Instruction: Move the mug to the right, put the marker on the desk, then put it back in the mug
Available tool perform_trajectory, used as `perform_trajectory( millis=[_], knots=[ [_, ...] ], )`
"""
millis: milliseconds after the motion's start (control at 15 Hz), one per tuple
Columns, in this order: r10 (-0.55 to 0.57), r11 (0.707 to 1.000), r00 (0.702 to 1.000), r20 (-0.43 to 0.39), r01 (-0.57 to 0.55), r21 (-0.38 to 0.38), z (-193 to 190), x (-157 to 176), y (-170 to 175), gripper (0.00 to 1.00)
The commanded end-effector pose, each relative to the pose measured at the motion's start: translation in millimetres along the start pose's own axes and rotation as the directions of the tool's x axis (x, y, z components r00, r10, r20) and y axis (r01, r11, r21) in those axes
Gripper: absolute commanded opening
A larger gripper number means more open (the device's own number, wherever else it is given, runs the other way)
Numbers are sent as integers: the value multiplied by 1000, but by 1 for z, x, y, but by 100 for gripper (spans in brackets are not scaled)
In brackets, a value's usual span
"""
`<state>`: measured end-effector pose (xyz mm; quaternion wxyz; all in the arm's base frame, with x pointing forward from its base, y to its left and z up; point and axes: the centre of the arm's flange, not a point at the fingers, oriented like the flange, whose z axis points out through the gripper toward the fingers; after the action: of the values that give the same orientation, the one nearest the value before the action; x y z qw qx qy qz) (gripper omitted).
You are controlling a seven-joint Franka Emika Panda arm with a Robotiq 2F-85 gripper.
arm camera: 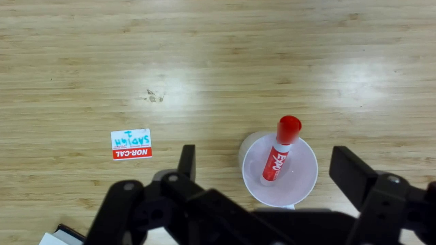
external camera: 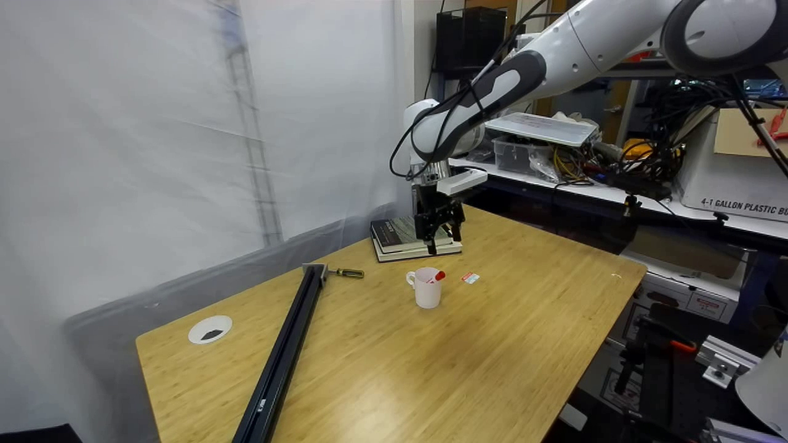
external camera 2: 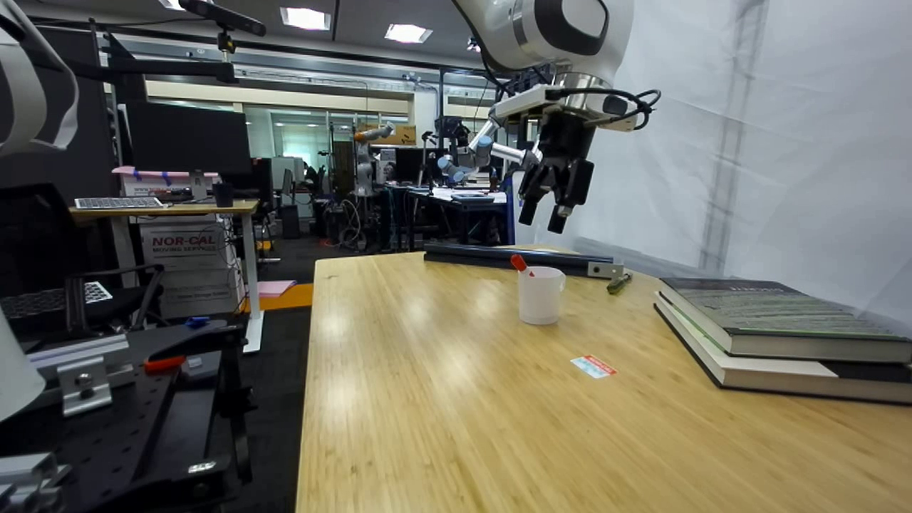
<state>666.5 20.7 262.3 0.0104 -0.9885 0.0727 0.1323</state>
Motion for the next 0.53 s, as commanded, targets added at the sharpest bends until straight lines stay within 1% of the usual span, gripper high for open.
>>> perform_trajectory(
  millis=[0, 467],
  knots=[
    [-25, 1000, 1000, -9, 25, -8, 0, 10, 4, 100],
    [-51, 999, 999, -6, 50, -9, 12, 25, 10, 100]
  ],
)
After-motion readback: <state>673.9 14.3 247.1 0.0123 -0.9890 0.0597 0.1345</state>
